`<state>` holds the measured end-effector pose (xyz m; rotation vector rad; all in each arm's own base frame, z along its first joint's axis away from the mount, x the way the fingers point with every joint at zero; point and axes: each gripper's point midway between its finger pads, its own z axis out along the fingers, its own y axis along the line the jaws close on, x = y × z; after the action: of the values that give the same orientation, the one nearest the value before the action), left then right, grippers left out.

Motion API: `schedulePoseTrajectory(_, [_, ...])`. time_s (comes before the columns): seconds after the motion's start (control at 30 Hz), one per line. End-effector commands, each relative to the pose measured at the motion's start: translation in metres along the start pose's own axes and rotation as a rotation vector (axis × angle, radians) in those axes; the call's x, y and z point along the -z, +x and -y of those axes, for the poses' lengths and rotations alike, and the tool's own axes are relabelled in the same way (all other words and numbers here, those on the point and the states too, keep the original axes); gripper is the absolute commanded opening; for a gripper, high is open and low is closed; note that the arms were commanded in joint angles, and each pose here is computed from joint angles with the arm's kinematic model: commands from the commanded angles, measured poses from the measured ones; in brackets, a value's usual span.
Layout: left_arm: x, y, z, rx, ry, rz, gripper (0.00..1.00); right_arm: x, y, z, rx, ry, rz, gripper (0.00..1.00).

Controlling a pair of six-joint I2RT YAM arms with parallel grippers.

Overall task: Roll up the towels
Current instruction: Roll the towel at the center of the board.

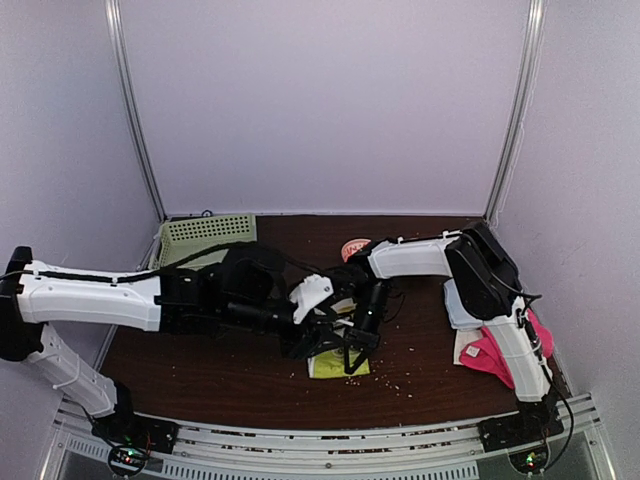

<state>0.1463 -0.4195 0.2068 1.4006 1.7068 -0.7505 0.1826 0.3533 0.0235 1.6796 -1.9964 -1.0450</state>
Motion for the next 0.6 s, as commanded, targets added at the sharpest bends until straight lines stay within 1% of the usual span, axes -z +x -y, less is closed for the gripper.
schedulePoseTrajectory(0.0, [-0.032,0.043,0.005,-0.163,-0.012,-0.202,0.49,-0.018,0.026,0.017,-0.104,0.006,-0.108,0.02])
schedulePoseTrajectory(0.1, [-0.050,0.068,0.000,-0.200,-0.024,-0.311,0.45,-0.015,0.026,0.015,-0.094,0.003,-0.107,0.02])
schedulePoseTrajectory(0.2, [-0.066,0.090,-0.003,-0.243,-0.030,-0.391,0.45,-0.015,0.025,0.015,-0.094,0.005,-0.106,0.02])
schedulePoseTrajectory(0.3, [-0.078,0.104,-0.004,-0.278,-0.033,-0.422,0.46,-0.016,0.025,0.015,-0.096,-0.004,-0.102,0.02])
schedulePoseTrajectory(0.4, [-0.089,0.118,-0.007,-0.308,-0.040,-0.455,0.45,-0.018,0.024,0.015,-0.099,-0.012,-0.098,0.02])
schedulePoseTrajectory(0.57, [-0.103,0.129,-0.002,-0.316,0.000,-0.464,0.37,-0.017,0.023,0.015,-0.094,-0.011,-0.093,0.02])
